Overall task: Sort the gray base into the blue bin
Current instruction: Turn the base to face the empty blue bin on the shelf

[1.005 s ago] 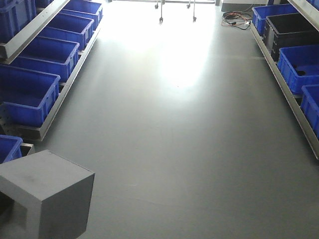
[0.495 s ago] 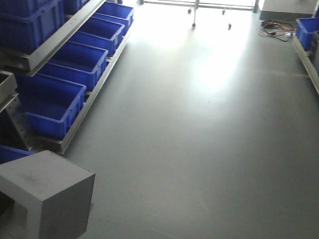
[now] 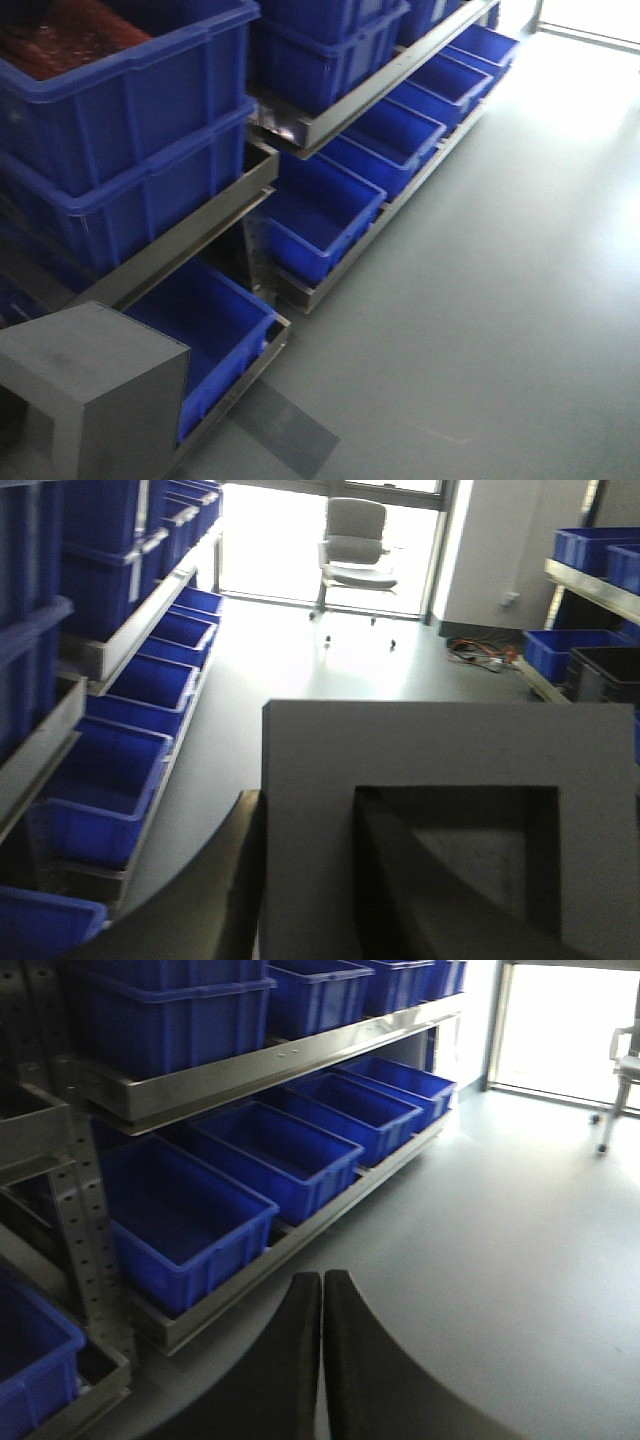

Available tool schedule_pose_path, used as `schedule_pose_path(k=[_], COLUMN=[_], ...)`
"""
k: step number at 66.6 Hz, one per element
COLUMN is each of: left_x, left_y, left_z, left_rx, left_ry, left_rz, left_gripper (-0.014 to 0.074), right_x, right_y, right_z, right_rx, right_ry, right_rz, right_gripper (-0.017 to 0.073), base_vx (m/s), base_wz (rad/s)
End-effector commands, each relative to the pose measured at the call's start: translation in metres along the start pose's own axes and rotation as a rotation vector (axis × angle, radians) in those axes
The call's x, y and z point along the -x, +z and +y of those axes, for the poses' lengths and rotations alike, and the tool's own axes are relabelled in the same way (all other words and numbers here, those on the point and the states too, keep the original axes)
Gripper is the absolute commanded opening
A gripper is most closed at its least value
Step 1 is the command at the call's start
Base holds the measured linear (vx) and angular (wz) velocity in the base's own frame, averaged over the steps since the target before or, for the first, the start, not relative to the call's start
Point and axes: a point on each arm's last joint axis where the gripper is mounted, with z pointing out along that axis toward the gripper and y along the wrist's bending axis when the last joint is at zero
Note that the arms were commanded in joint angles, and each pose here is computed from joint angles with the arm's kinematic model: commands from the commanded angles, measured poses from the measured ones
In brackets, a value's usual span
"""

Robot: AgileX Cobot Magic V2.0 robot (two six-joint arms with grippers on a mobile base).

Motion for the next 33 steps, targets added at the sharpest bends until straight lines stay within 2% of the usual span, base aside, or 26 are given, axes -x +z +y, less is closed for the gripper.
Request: schedule_pose_path(k=[1,33], left_x=[0.019,0.019], left_y=[-0.0021,-0.0021], left_z=[-0.0042,-0.0042], left_rx=[-0.036,-0.036], left_ry=[-0.014,-0.014], left_rz=[-0.128,-0.128], left_gripper=[-0.0008,-0.0008], right_x=[0.0056,0.0056], right_y=[-0.0004,-0.0004], right_z=[-0.0001,-0.0001], right_rx=[-0.004,-0.004], right_ry=[-0.02,-0.02], right_rz=[-0.08,-0.08], right_gripper=[-0.0005,-0.0005], base_vx=[0.25,0.22], base_wz=[0.89,0.84])
